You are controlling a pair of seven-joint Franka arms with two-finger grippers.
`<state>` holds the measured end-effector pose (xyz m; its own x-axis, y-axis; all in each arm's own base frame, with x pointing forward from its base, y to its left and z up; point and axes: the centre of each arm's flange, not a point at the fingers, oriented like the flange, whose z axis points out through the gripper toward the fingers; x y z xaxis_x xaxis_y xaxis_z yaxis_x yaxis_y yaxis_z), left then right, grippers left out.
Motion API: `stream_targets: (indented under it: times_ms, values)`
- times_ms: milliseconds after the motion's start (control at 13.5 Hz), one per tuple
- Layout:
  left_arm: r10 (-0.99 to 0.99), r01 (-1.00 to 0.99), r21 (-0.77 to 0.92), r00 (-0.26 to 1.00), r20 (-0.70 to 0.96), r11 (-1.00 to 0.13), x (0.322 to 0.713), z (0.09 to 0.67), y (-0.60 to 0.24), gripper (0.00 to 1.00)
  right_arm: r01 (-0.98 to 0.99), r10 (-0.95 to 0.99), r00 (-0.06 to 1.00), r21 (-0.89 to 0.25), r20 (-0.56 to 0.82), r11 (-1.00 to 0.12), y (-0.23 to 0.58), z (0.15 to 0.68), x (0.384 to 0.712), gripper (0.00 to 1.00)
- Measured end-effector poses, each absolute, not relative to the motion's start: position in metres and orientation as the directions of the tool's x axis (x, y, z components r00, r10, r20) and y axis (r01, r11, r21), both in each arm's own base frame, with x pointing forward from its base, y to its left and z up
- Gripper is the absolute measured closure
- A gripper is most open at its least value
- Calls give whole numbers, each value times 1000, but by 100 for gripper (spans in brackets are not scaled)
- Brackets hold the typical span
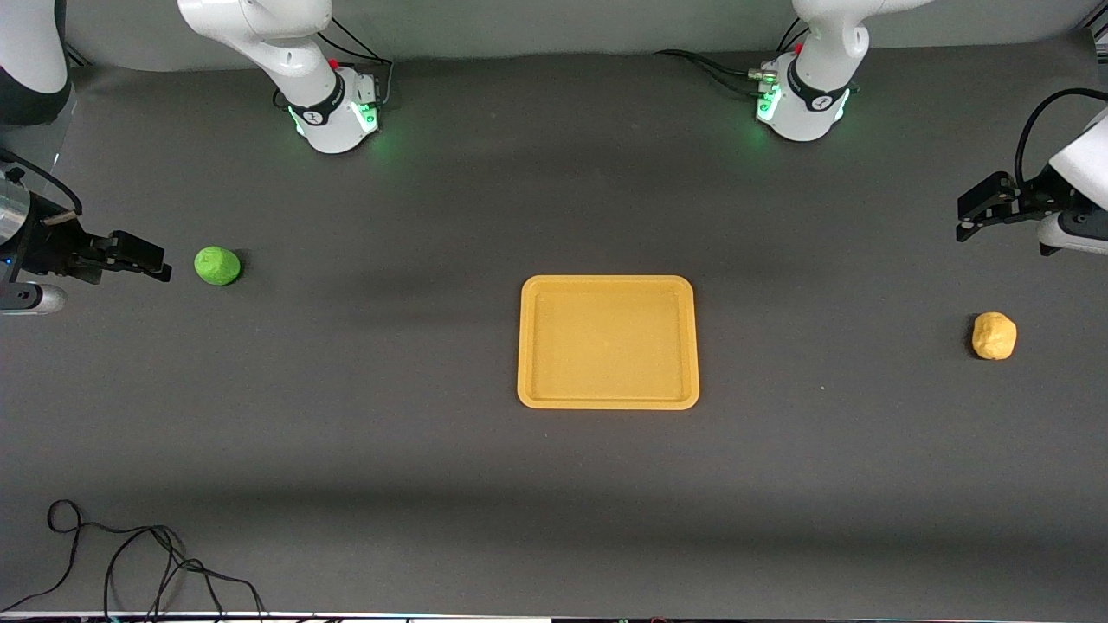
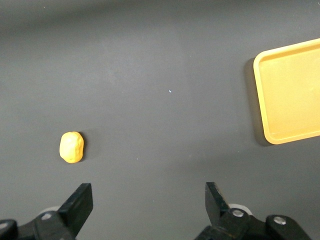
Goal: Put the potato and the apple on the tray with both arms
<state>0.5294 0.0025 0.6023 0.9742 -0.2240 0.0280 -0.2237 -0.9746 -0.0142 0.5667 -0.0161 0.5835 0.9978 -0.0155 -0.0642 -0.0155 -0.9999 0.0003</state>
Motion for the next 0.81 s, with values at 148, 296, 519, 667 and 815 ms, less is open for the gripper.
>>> stream_targets:
  times_ms: [148,296,519,667,815]
  values:
    - [-224,-224,-14,974,29,-975,529,603,2,0,-16,-15,998,0,-64,-1000,-16,583,567,0]
    - [-224,-224,-15,974,29,-975,529,603,2,0,-16,-16,998,0,-64,-1000,-16,584,567,0]
    - [-224,-224,-15,974,29,-975,529,603,2,0,-16,-16,998,0,-61,-1000,-16,585,567,0]
    - [-224,-224,-15,974,29,-975,529,603,2,0,-16,-16,998,0,-60,-1000,-16,586,567,0]
    - [-224,-224,-14,974,28,-975,529,603,2,0,-16,-16,998,0,-60,-1000,-16,586,567,0]
